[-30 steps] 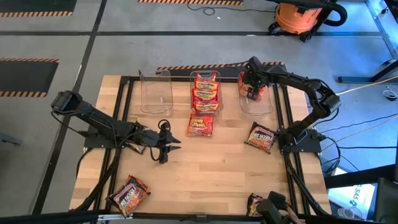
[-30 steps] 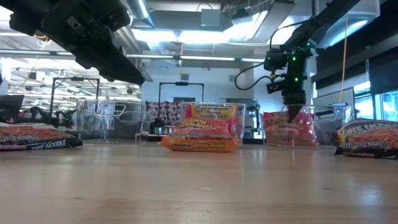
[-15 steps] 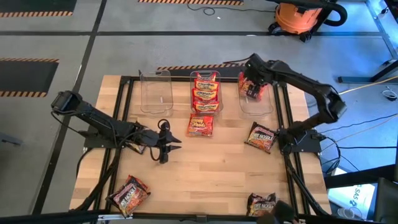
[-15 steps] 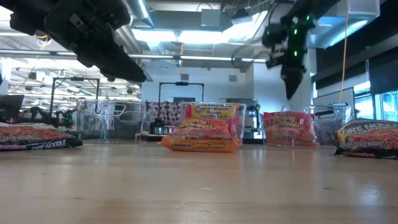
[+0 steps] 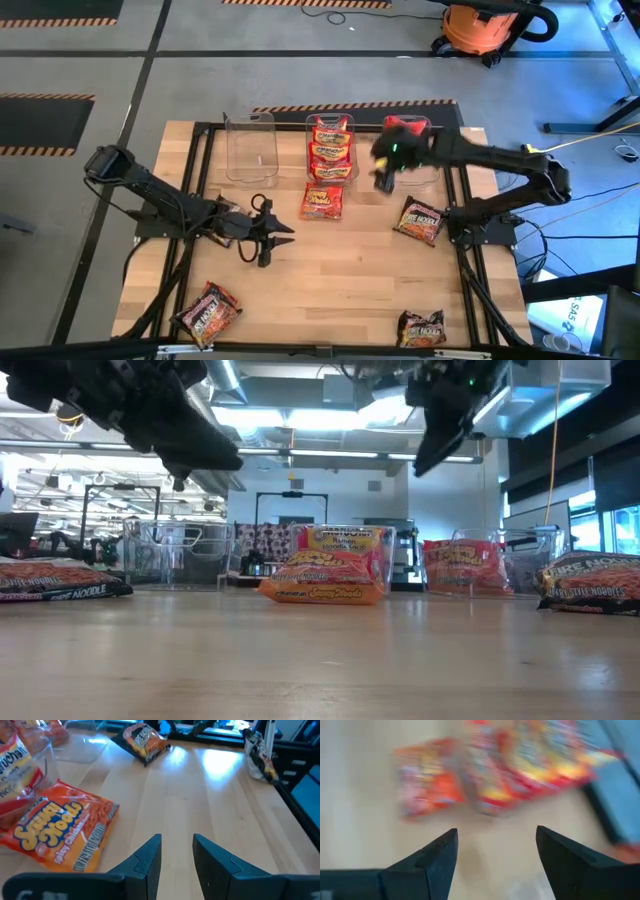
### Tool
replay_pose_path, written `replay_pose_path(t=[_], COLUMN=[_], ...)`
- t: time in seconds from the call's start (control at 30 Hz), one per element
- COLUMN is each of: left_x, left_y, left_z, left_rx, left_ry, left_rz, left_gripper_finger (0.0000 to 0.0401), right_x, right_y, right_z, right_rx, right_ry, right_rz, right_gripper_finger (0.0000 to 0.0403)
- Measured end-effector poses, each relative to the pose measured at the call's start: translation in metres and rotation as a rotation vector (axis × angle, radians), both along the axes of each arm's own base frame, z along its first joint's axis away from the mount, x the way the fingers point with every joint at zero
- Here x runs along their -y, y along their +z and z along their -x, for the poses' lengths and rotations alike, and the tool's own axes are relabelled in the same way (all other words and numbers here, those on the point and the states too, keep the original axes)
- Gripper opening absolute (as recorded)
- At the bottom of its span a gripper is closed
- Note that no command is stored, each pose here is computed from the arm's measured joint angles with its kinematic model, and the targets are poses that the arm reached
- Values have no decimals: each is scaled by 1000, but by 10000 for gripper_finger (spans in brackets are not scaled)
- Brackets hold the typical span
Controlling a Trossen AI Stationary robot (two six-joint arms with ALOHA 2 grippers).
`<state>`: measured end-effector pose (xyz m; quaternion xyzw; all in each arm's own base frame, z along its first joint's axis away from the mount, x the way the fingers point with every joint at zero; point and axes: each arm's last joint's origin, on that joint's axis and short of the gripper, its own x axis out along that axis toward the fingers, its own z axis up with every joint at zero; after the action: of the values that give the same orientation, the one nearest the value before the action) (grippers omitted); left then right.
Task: Sort Maruchan noodles
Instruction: Put the orange noodle pack into the right transparent bin
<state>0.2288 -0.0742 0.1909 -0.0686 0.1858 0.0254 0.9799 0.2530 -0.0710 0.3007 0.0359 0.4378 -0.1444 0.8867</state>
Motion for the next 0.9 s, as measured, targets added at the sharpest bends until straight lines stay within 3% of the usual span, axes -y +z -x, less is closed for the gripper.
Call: replay_pose_path(t=[0.23,0.43,0.6,0.77,0.9], left_x=[15,35,46,41,38], left_y=[-13,-9,17,33,27], left_z=[-6,-19,-18,-1,10], left_rx=[-21,-118,-358,-587,-661], left_ry=[8,-7,60,308,440], left_rz=[41,36,48,134,199], left_gripper_finger=[105,105,105,105,105], right_x=[-81,-130,-150,-159,-167], right_y=[-30,-58,-77,-91,-95], right_z=[-25,-20,-9,1,7], right_rx=[249,447,496,475,473], right_ry=[251,380,342,245,216], right_rz=[-24,-103,-156,-154,-143], right_gripper_finger=[248,248,248,248,248])
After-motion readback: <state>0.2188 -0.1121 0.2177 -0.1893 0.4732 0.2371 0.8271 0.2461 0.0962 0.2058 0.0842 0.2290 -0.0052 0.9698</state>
